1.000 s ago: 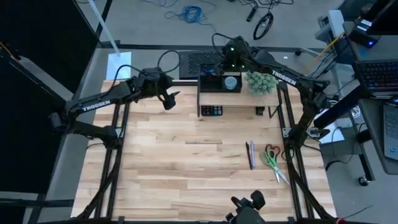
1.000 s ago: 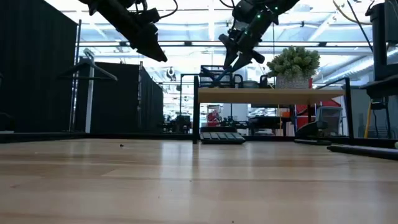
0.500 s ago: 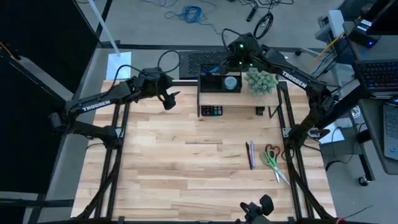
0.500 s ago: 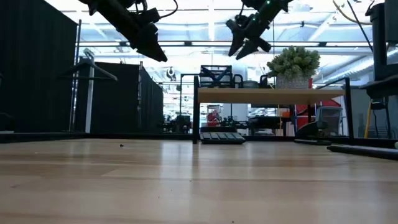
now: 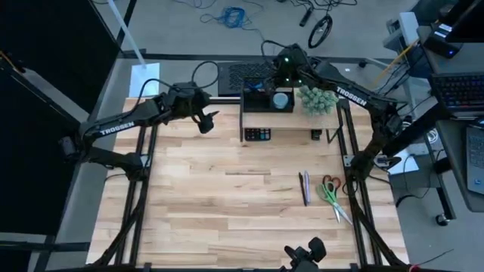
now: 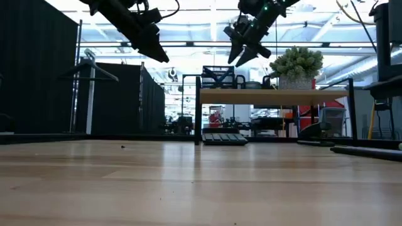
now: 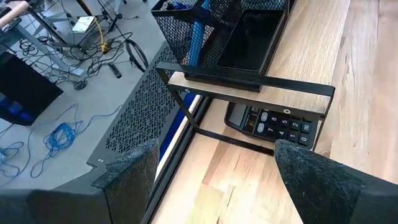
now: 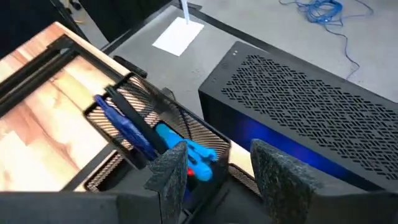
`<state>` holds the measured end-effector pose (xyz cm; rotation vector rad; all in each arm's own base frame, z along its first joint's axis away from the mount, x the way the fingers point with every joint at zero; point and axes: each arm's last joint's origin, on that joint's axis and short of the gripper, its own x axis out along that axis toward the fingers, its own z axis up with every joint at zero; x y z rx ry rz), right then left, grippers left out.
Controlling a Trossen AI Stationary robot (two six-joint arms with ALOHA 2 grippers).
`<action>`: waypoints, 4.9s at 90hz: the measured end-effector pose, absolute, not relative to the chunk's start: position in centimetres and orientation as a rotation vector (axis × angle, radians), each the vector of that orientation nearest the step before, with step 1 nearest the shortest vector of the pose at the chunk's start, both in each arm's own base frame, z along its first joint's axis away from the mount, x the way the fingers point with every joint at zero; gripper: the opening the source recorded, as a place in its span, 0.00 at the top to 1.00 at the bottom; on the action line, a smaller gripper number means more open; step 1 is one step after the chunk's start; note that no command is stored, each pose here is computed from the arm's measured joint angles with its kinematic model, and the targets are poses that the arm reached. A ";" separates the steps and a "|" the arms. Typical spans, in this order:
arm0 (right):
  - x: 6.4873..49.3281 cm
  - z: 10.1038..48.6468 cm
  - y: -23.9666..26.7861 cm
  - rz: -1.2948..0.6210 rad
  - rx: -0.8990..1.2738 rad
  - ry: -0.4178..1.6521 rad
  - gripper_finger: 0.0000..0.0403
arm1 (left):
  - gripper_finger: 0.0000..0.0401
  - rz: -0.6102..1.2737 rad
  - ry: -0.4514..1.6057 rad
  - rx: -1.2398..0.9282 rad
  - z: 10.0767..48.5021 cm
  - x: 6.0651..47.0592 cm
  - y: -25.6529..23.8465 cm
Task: Pick and place office supplies into organizer
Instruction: Remove the blue pen from the black desk organizer on the shelf
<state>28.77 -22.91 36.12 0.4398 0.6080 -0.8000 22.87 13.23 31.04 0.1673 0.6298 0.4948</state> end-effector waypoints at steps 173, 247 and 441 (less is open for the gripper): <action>30.8 35.3 -22.2 -0.684 0.237 0.664 0.79 | 0.23 0.495 0.630 0.167 31.0 22.9 13.2; 31.2 34.4 -22.6 -0.629 0.092 0.741 0.91 | 0.23 0.494 0.630 0.167 31.0 22.9 13.2; 29.0 35.3 -25.3 -0.410 -0.161 0.718 0.59 | 0.23 0.496 0.627 0.167 31.1 22.9 13.2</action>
